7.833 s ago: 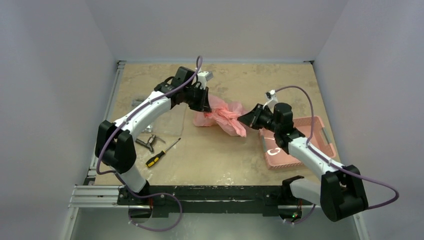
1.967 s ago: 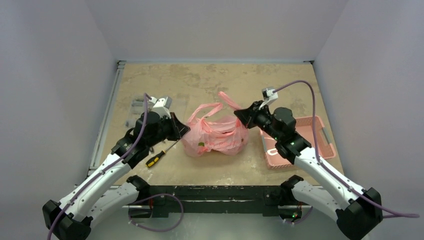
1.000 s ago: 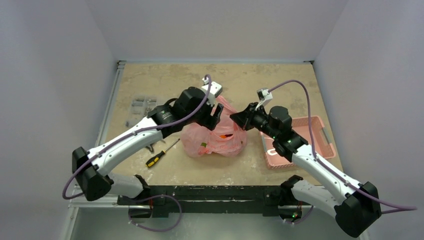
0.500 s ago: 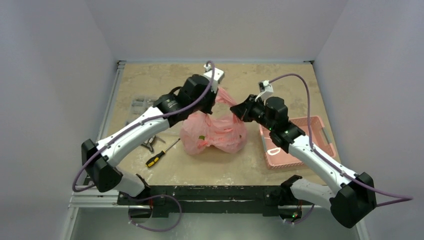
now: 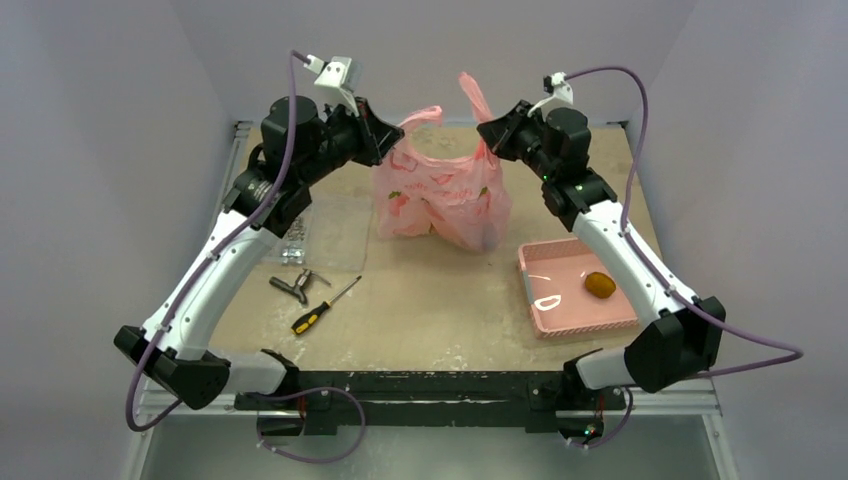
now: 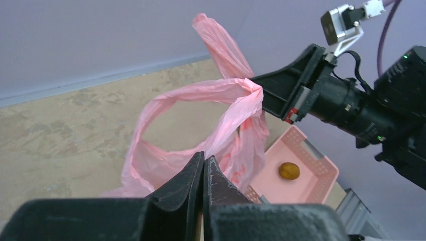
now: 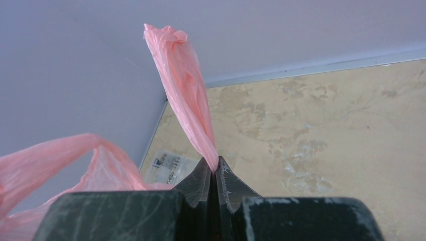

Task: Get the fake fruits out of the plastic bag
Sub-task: Adjust the plastic bag at the center of the board.

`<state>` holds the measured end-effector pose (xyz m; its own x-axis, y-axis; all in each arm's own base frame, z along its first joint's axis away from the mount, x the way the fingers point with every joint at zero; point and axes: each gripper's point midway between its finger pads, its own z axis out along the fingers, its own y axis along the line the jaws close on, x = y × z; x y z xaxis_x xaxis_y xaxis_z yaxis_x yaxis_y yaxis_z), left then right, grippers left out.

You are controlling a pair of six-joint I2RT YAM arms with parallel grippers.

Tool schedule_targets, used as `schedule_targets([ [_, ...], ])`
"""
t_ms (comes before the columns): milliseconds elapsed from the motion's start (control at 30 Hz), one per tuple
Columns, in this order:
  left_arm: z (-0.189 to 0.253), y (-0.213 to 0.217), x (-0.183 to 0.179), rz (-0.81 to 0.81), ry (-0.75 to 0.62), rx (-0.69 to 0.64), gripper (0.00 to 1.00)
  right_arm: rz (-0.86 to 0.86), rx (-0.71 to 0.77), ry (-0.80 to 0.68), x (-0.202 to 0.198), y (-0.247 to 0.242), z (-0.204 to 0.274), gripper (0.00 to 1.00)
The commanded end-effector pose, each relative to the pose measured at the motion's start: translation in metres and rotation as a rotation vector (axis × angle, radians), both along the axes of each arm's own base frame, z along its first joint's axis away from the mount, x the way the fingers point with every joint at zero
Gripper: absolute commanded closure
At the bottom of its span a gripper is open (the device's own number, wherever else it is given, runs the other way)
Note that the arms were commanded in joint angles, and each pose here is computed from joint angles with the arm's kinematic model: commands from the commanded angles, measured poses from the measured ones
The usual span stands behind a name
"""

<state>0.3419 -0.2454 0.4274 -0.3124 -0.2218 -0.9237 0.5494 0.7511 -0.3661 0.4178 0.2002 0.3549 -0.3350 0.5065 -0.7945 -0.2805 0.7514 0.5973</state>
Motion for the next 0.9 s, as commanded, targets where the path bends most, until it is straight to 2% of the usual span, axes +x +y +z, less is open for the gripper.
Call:
schedule_targets([
  [0,-0.011,-0.006,-0.031,-0.091,0.061,-0.087,1.0,0.079,-0.09,-0.013,-0.01,0.005,-0.003,1.0],
  [67,-0.044,-0.003,-0.041,-0.093,0.119,-0.087,1.0,0.116,-0.118,0.037,-0.024,0.006,-0.035,0.95],
  [133,-0.078,0.003,-0.052,-0.083,0.184,-0.083,1.0,0.173,-0.131,0.083,-0.045,0.01,-0.065,0.81],
  [267,-0.136,0.013,-0.081,-0.078,0.28,-0.13,1.0,0.238,-0.213,0.163,-0.093,0.013,-0.113,0.65],
  [433,-0.168,0.023,-0.112,-0.077,0.342,-0.242,1.0,0.248,-0.373,0.183,-0.148,0.02,-0.118,0.35],
  [633,-0.181,0.038,-0.137,-0.063,0.352,-0.271,1.0,0.235,-0.356,0.215,-0.188,0.022,-0.119,0.21],
  [733,-0.186,0.039,-0.145,-0.08,0.37,-0.261,0.96,0.18,-0.282,0.276,-0.191,0.019,-0.131,0.17],
  [867,-0.189,0.037,-0.151,-0.106,0.39,-0.256,0.96,0.204,0.052,0.363,-0.206,0.047,-0.154,0.07],
])
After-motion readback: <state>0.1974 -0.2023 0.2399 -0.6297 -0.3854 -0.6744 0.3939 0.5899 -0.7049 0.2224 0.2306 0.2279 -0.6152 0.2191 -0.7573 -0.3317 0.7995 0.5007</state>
